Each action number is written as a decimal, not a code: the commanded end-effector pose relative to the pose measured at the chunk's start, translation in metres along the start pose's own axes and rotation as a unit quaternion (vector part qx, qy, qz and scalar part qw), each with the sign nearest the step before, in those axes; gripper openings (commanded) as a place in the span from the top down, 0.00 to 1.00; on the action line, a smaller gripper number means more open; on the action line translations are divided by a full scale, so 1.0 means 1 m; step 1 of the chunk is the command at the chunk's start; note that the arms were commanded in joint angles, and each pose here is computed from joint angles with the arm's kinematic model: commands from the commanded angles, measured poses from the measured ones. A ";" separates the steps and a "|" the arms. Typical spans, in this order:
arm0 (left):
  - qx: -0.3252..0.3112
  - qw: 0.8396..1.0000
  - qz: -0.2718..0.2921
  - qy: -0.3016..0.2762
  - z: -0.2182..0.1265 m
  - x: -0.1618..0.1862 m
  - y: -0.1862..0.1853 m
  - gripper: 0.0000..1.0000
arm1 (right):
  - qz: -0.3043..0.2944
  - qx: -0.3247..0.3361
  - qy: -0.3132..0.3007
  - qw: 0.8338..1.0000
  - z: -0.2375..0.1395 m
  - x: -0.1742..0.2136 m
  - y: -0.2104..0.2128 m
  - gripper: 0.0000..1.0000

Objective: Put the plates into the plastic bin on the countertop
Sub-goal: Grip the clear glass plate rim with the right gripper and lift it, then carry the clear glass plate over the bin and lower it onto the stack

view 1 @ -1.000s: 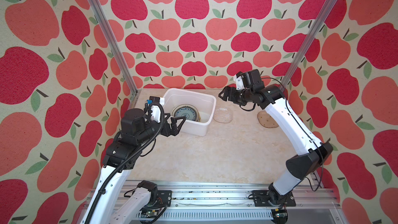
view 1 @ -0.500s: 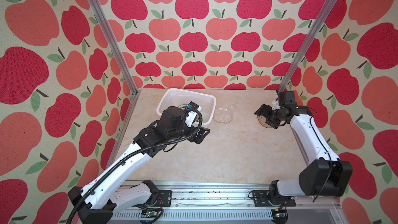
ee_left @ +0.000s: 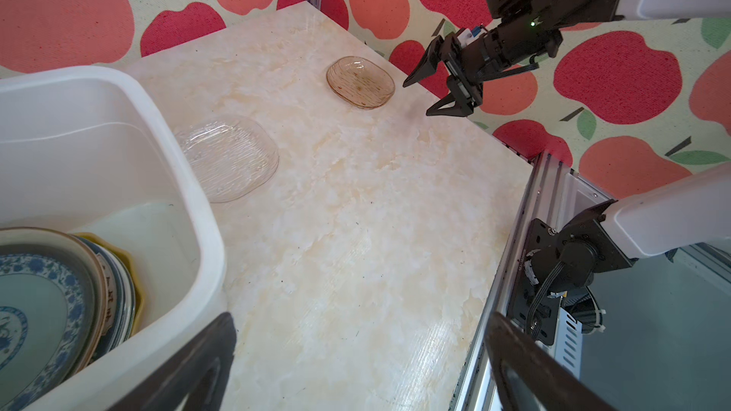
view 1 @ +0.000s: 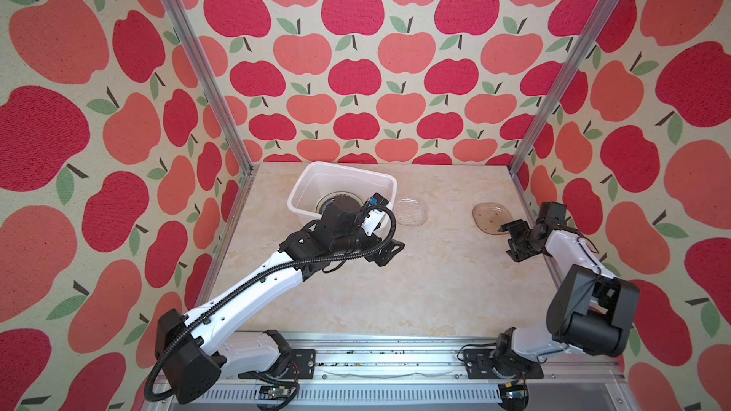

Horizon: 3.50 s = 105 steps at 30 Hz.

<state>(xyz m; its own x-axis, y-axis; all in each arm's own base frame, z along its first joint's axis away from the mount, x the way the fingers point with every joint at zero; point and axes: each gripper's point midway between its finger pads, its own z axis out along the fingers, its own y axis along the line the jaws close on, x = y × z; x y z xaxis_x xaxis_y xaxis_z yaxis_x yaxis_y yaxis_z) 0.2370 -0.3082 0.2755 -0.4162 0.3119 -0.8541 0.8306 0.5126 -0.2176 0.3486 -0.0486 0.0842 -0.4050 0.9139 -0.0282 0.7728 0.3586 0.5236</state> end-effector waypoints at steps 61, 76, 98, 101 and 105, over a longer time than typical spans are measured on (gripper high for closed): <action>-0.307 0.918 -0.187 -0.165 -0.154 -0.003 0.075 0.01 | -0.274 -0.137 0.020 0.952 -0.102 0.092 0.177 1.00; -0.406 0.835 -0.343 -0.145 -0.218 0.089 0.126 0.01 | -0.455 -0.177 0.203 0.849 -0.084 0.330 0.292 1.00; -0.400 0.835 -0.357 -0.123 -0.204 0.111 0.130 0.01 | -0.427 -0.170 0.297 0.837 0.043 0.457 0.288 1.00; -0.401 0.834 -0.359 -0.121 -0.203 0.112 0.131 0.01 | -0.428 -0.160 0.291 0.840 0.055 0.459 0.283 1.00; -0.400 0.835 -0.360 -0.119 -0.200 0.113 0.132 0.01 | -0.424 -0.152 0.284 0.847 0.070 0.463 0.278 1.00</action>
<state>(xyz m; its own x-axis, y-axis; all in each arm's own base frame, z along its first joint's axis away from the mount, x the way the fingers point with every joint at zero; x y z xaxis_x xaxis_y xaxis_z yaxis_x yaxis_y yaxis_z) 0.2226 -0.0441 0.2479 -0.5363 -0.4093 -0.7382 -0.1468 0.9065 -0.3959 0.4099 0.4778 0.1619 -0.9896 0.0681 -0.1264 -0.0428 0.7004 0.7124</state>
